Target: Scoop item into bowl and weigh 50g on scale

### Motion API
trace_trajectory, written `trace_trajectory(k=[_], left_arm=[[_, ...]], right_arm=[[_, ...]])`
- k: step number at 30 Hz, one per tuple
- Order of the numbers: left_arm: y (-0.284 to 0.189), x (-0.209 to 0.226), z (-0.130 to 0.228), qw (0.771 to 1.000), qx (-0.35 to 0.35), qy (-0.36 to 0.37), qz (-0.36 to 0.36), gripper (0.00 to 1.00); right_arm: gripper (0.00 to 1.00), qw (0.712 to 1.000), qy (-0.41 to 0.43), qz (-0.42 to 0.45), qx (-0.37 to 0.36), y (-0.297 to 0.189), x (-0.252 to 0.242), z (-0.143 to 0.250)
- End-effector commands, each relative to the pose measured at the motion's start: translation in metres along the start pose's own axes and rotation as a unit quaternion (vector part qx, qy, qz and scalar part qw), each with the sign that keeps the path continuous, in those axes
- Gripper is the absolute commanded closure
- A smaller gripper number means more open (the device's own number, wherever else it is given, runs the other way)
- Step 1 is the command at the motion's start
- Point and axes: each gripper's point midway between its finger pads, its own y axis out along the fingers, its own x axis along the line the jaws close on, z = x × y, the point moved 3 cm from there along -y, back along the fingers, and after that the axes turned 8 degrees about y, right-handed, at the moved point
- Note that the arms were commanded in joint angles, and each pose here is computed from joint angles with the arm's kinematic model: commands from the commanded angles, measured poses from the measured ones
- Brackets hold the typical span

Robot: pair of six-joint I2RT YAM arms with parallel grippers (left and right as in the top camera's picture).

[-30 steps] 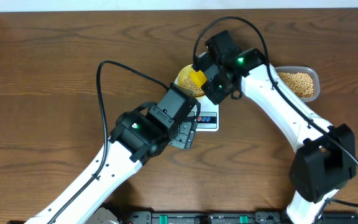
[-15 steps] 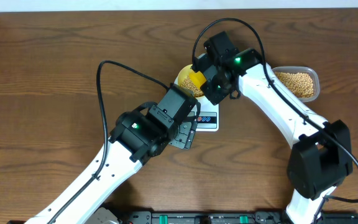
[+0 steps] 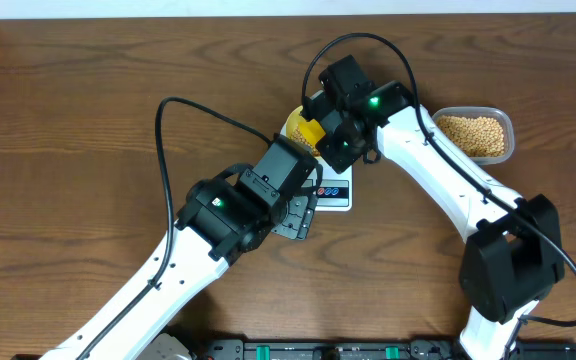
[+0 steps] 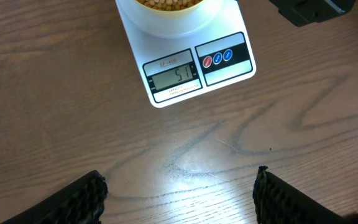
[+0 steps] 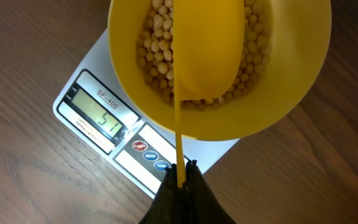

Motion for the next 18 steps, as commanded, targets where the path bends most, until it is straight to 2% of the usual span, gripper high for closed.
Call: trace_trajectory(k=[1,18], left_arm=[[-0.004,0.0,-0.005,1.0,-0.007,0.002,0.001,0.22],[-0.004,0.0,-0.005,1.0,-0.007,0.002,0.001,0.22]], right_arm=[[0.99,1.0,0.013,-0.007,0.01,0.005,0.003,0.003],[0.99,0.997,0.027,-0.055,0.044,0.02,0.016,0.013]])
